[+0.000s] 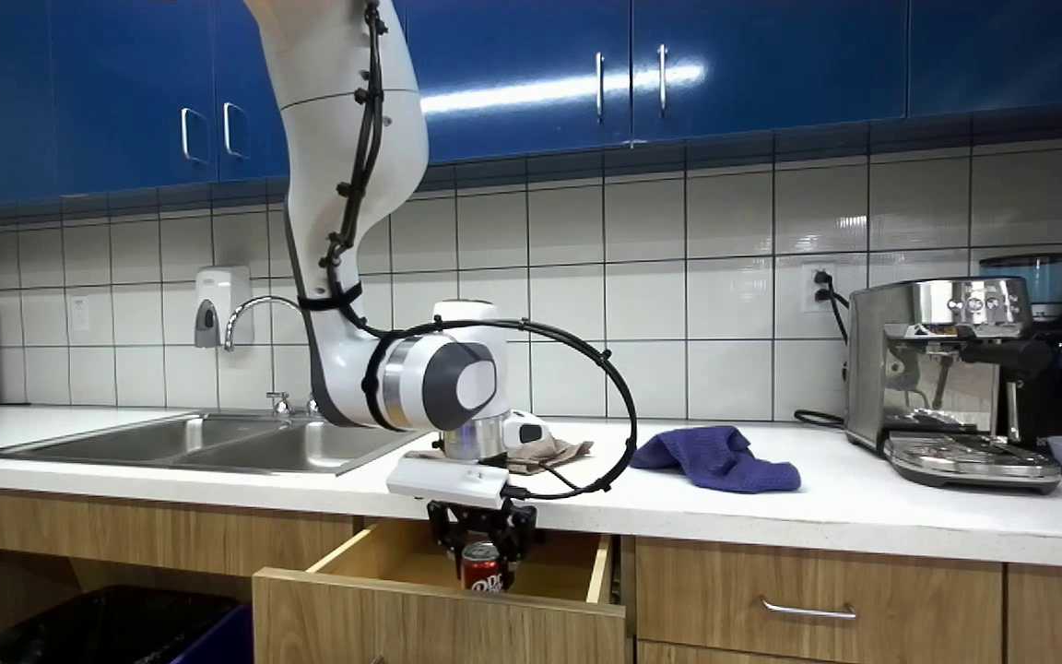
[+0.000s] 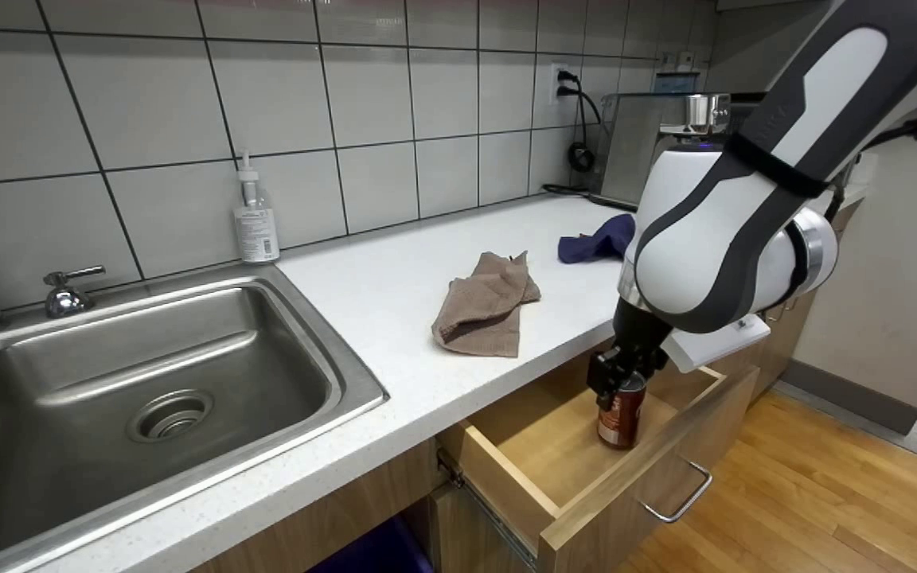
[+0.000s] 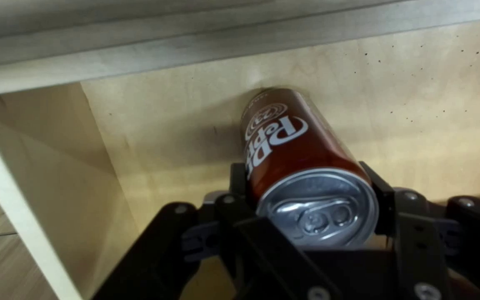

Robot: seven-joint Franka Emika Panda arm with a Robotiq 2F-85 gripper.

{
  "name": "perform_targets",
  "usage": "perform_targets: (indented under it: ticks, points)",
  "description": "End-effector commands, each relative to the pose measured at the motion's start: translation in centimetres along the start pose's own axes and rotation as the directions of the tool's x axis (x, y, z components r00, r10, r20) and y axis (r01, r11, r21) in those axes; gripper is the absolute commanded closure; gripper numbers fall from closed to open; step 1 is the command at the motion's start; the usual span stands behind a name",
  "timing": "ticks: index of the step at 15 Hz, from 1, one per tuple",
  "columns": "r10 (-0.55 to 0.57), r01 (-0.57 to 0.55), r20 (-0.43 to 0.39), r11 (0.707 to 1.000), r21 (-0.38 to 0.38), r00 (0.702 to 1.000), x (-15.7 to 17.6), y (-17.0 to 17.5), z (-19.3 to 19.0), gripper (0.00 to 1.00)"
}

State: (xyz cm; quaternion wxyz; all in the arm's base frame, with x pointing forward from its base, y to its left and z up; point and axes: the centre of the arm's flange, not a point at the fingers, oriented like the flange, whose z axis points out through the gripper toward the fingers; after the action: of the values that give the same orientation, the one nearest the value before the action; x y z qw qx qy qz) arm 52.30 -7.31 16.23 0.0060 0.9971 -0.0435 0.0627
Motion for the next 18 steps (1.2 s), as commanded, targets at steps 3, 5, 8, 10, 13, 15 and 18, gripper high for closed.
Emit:
perform_targets:
  ticks: [3, 5, 8, 10, 13, 15, 18]
  points:
    - [-0.027, 0.027, -0.038, 1.000, 0.004, 0.999, -0.10, 0.54, 0.11, 0.62]
    - [-0.024, 0.024, -0.039, 1.000, 0.006, 0.999, -0.13, 0.58, 0.24, 0.62]
    - [-0.022, 0.023, -0.041, 1.000, 0.008, 0.999, -0.08, 0.67, 0.35, 0.62]
    - [-0.020, 0.021, -0.042, 1.000, 0.008, 0.999, -0.04, 0.73, 0.44, 0.62]
    - [-0.018, 0.019, -0.043, 1.000, 0.007, 0.999, 0.04, 0.80, 0.55, 0.62]
    - [-0.017, 0.017, -0.043, 1.000, 0.007, 0.999, 0.11, 0.86, 0.61, 0.62]
    - [-0.016, 0.016, -0.043, 1.000, 0.008, 0.999, 0.13, 0.95, 0.67, 0.62]
